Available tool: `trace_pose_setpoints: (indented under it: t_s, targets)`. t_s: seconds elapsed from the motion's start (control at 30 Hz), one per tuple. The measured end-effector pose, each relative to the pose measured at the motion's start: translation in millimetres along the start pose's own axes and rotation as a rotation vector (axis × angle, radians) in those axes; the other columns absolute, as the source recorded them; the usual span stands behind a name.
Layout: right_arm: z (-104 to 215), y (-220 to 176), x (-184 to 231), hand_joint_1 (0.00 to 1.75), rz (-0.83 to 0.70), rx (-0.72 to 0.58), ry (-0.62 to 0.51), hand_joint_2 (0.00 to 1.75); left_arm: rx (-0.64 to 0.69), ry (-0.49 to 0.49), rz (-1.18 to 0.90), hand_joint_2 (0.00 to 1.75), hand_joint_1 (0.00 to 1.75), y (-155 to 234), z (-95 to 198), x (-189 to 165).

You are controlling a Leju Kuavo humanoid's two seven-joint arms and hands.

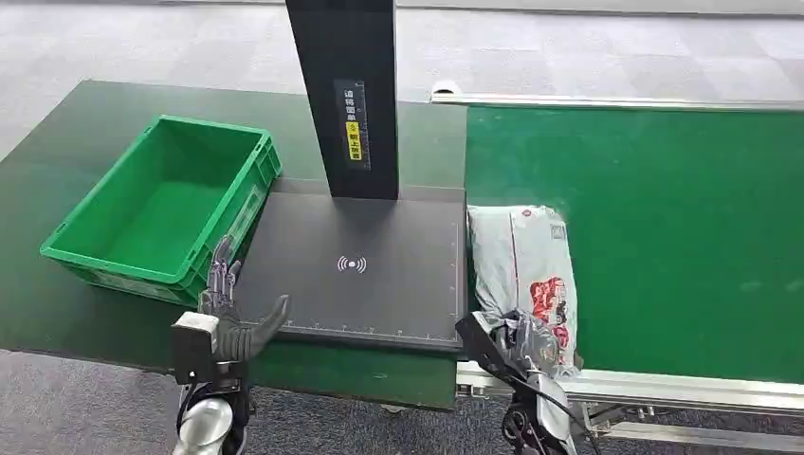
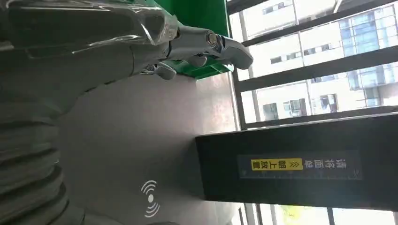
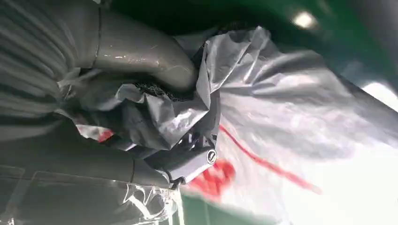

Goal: Moved the parcel from conveyor to table for the left to box.

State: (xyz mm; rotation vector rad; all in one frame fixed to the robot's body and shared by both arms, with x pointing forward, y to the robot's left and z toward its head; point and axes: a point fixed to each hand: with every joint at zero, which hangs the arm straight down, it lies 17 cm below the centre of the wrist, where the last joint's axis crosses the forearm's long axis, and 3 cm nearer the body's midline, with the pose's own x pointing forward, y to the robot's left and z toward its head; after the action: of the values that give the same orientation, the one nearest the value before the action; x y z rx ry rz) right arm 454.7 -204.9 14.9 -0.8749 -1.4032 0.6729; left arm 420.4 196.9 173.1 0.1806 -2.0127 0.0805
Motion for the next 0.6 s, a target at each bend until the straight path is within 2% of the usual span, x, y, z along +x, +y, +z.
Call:
trace_pose_setpoints:
  t_s: [0.33,0.6]
  targets:
    - [-9,-124,88,1.75,-0.125,-0.314,-0.243,1.75,0.060,-0.061,-0.054,1.75,0.00,23,-1,17]
    - [-3,-149,104,1.75,-0.144,-0.369,-0.295,1.75,0.077,-0.071,-0.059,1.75,0.00,29,-3,21]
